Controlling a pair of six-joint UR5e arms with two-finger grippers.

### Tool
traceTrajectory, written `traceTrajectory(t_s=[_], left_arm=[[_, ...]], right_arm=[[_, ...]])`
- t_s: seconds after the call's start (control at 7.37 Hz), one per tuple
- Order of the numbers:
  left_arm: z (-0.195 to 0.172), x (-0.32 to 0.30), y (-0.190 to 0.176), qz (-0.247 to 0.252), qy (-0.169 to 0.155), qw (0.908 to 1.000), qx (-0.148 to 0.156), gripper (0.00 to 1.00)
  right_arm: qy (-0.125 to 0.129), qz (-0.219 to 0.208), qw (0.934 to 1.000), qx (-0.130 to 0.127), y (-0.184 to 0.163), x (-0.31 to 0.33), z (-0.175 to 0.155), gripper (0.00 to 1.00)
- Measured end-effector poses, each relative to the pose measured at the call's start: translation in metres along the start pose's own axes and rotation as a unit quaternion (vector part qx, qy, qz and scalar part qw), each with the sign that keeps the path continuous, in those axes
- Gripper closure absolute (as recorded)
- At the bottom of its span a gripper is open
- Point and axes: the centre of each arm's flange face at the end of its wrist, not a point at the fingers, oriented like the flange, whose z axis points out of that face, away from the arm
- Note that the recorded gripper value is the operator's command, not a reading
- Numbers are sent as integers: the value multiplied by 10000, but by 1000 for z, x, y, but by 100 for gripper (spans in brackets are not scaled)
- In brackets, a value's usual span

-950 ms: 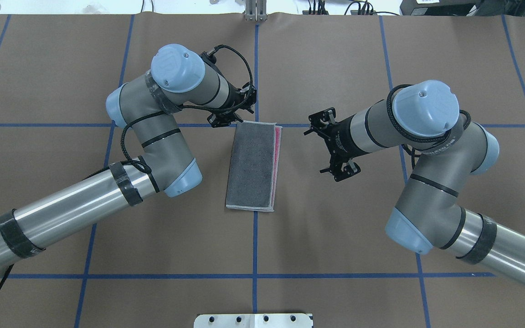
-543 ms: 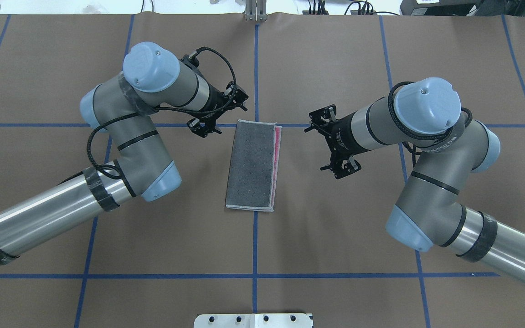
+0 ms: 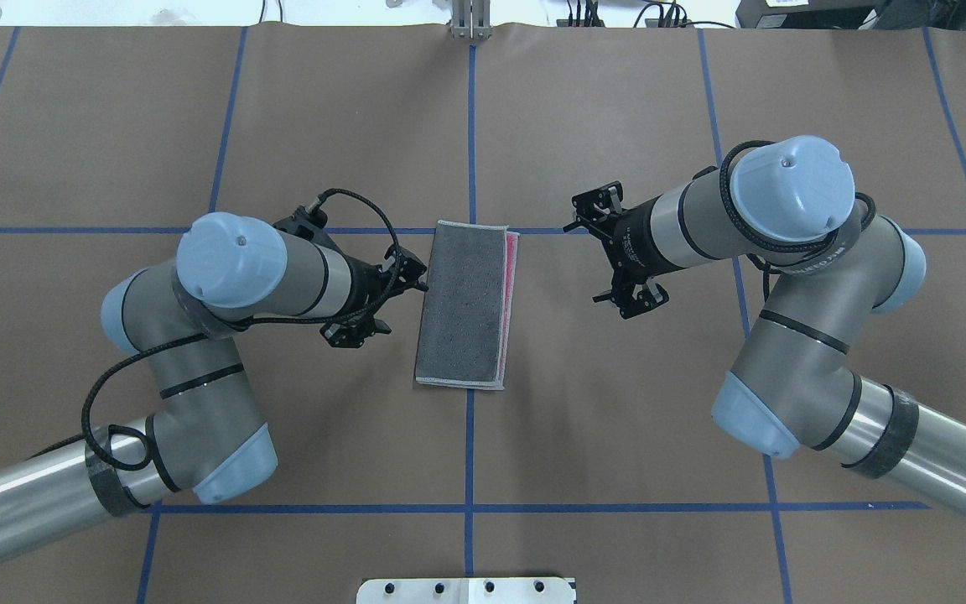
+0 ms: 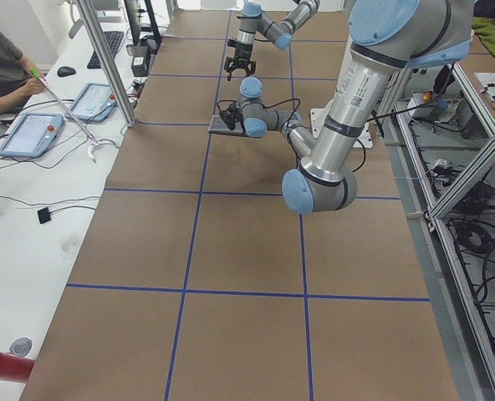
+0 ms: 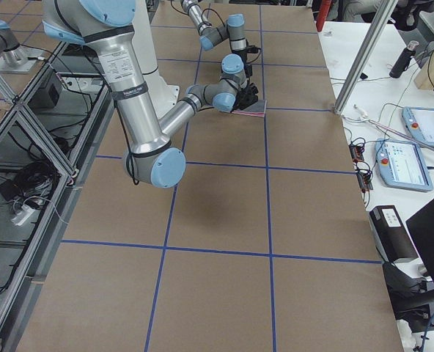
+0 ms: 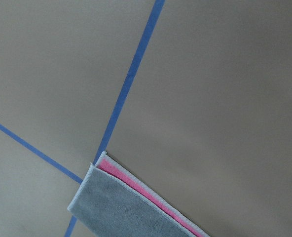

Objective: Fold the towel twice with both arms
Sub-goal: 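Lower the left gripper onto the near end of the grey towel strip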

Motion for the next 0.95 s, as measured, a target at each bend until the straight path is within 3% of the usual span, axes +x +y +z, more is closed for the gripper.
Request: traceTrajectory(t_s=[0.27,0.54,0.68,0.81,0.95], left_arm=[[19,-15,36,87,-418,9991,2,37],[30,-22,57,273,-634,9976,-45,47],[32,-21,60,339,-657,9973,-55,56],[33,-20,62,415,-660,9969,-61,76],[33,-19,62,456,-658,9968,-63,83]], right_arm=[[-1,-22,10000,0,0,0,0,0],[2,-23,10000,6,0,0,0,0],[9,-23,10000,10,-1,0,1,0],[15,-22,10000,12,-1,0,1,0],[20,-25,10000,23,-3,1,1,0]])
